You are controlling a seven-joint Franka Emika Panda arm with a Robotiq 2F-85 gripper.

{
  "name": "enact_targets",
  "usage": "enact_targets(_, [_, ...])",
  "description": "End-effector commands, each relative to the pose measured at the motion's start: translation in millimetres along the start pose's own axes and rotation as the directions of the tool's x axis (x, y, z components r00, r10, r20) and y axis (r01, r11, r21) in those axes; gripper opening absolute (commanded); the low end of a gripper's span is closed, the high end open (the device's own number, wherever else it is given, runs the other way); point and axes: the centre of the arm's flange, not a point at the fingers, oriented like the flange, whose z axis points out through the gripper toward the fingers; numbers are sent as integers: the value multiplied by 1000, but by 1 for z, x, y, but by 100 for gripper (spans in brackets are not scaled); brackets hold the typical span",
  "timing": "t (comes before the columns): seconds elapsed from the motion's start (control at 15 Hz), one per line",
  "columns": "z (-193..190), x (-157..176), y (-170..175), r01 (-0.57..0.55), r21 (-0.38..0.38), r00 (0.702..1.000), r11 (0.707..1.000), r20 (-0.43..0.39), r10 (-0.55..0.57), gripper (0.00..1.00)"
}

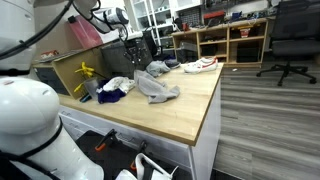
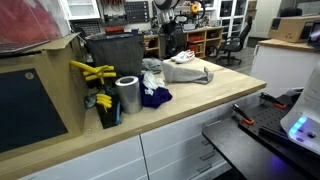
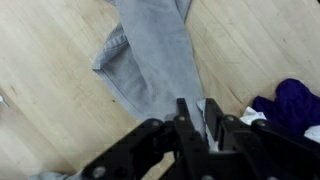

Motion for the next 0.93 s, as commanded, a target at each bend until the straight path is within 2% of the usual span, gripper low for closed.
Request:
enact_targets(0.0, [-14, -12, 12, -23, -42, 998, 999, -56, 21, 57])
enact_targets(0.2, [-32, -42, 29, -60, -73, 994, 996, -99, 52, 79])
enact_targets(0.4, [-31, -81, 67, -174, -57, 983, 983, -71, 170, 100])
enact_targets(0.6, [-10, -122, 102, -325, -21, 945, 945, -54, 324, 100])
enact_targets(0.87, [43, -159, 131, -500, 44, 865, 865, -15, 501, 100])
